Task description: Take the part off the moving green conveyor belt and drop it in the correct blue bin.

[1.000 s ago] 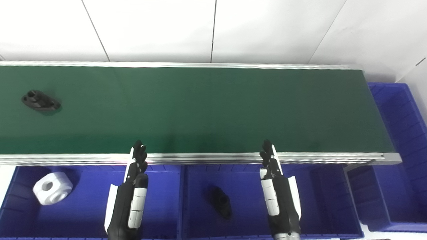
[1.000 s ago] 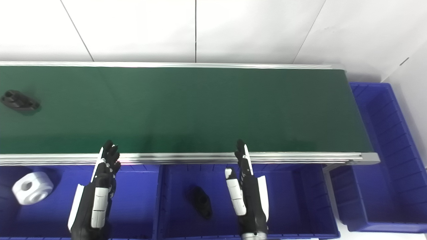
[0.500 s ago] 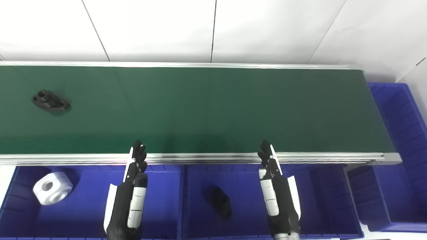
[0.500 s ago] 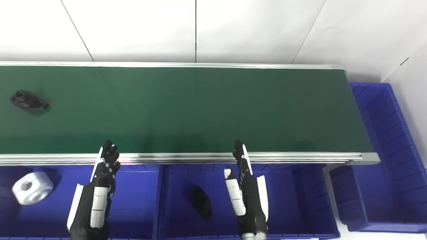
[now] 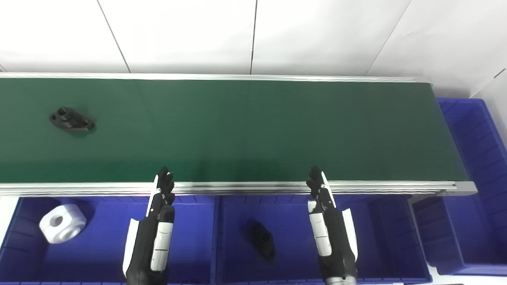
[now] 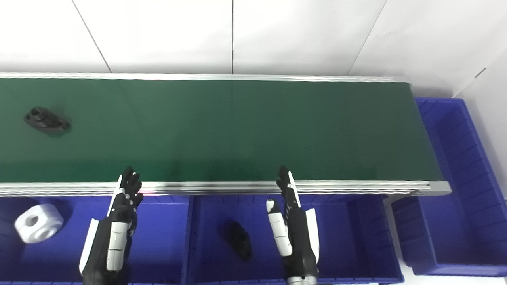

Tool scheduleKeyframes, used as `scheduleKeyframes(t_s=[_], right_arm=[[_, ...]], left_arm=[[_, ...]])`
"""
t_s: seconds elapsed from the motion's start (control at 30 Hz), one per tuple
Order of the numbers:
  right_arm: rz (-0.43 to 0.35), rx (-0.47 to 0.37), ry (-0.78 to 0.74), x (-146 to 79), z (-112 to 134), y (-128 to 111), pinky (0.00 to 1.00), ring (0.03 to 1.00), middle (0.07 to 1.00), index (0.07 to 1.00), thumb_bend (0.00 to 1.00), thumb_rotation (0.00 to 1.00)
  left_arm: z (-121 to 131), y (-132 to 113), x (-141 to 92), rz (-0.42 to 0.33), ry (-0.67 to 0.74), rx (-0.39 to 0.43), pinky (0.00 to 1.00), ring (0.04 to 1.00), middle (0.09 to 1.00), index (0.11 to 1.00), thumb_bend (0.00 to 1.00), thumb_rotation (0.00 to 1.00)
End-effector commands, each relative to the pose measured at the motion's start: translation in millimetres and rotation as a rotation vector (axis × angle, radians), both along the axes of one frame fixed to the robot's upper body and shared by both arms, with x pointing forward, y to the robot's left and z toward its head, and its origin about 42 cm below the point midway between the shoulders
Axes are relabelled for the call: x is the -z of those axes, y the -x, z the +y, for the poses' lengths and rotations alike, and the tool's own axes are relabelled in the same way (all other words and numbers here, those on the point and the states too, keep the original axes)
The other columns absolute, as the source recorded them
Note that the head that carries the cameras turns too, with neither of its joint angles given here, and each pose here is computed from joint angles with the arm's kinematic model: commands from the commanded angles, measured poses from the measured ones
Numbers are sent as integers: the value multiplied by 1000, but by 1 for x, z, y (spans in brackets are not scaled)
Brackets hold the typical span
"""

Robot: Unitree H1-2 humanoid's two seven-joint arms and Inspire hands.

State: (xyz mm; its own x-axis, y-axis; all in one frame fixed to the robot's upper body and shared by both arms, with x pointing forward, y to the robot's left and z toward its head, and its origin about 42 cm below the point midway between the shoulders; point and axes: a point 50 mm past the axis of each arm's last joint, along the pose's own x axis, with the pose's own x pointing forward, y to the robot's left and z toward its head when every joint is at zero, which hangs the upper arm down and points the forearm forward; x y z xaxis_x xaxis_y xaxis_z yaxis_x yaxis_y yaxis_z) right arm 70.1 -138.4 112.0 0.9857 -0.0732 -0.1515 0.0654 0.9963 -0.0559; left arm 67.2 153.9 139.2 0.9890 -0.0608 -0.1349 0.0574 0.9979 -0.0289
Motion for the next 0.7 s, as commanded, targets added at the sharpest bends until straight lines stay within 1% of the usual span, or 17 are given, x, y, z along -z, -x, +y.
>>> scheduleKeyframes(t_s=[0.0,0.13,0.27,0.33,0.4,0.47,0.57,0.67], right_arm=[[19,4,-173,-17,51,21,985,961,970,976,748,1000],[19,7,-177,-17,51,21,986,960,970,978,749,1000],[18,7,-170,-16,50,21,970,953,965,973,745,1000],[24,-1,-185,-17,50,21,987,961,972,980,742,1000],[28,-7,-194,-16,48,22,997,969,981,989,740,1000],[25,-6,-191,-12,46,23,990,967,982,989,734,1000],[24,6,-190,-6,40,25,980,961,975,982,720,1000],[22,1,-173,2,31,27,996,968,981,993,695,1000]], left_arm=[[0,2,-9,-44,1,4,1000,1000,1000,1000,546,1000],[-1,2,-8,-40,2,-1,1000,1000,1000,1000,529,1000],[-1,2,-7,-48,0,2,1000,1000,1000,1000,546,1000],[-2,3,-7,-44,10,-3,1000,1000,1000,1000,534,1000],[-4,4,-5,-46,14,-14,1000,1000,1000,1000,503,1000],[-8,5,-2,-51,17,-29,1000,990,999,1000,473,1000],[-15,7,5,-55,5,-36,1000,978,991,1000,491,1000],[-23,8,9,-58,-9,-23,1000,978,995,1000,511,1000]])
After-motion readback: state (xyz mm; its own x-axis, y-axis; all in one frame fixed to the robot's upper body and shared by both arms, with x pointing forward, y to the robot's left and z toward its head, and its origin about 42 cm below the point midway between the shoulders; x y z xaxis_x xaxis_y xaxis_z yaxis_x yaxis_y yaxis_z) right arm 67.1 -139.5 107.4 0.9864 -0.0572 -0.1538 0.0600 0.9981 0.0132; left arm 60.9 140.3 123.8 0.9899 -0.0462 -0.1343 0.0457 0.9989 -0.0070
